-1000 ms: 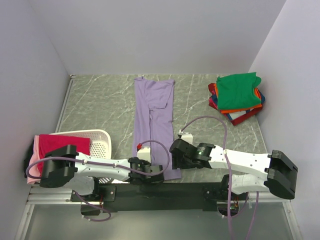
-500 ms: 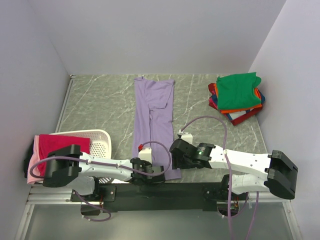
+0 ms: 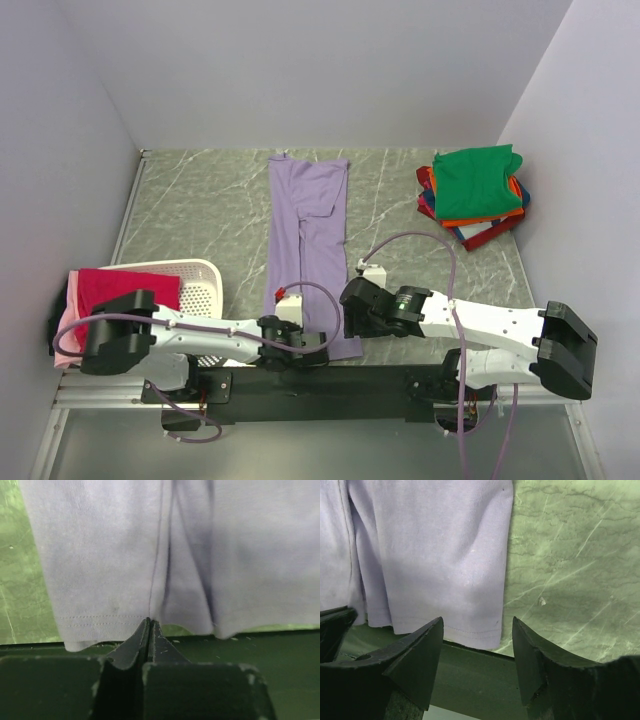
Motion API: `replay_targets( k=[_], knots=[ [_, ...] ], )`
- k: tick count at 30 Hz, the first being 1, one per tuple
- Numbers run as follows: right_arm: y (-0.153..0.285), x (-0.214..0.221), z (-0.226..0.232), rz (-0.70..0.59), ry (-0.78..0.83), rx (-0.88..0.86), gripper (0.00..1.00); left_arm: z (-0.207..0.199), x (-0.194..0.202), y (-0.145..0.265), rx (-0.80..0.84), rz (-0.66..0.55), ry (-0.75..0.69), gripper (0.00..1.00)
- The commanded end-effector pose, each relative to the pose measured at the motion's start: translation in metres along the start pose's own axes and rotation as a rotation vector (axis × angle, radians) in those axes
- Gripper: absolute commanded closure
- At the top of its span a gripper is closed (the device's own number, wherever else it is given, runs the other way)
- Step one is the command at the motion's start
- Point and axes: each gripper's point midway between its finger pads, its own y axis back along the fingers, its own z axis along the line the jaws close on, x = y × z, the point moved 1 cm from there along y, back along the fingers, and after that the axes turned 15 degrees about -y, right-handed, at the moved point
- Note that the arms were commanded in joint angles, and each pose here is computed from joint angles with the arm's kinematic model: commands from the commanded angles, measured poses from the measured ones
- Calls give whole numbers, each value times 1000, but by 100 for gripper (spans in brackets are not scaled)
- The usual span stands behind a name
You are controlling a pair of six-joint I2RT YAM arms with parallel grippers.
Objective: Fold and stack the t-shirts
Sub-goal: Fold the tshirt
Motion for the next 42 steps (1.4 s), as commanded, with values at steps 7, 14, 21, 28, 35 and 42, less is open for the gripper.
replay_targets(
  k=[7,14,21,28,35,42],
  knots=[
    [2,-9,-1,-42,-22,-6,36,-24,-44,47,187,-149,77,100],
    [1,-9,-2,-39,-21,-9,36,-38,-54,51,218,-174,40,100],
    [0,-7,-4,-34,-21,-6,36,-48,-42,43,222,-119,-26,100],
    [-9,0,-7,-8,-12,7,35,-30,-33,51,194,-97,17,71],
    [-15,7,-7,23,-15,6,35,7,-31,54,161,-125,188,65],
    [-17,24,0,74,-4,-18,35,39,2,26,14,-21,285,64]
  ],
)
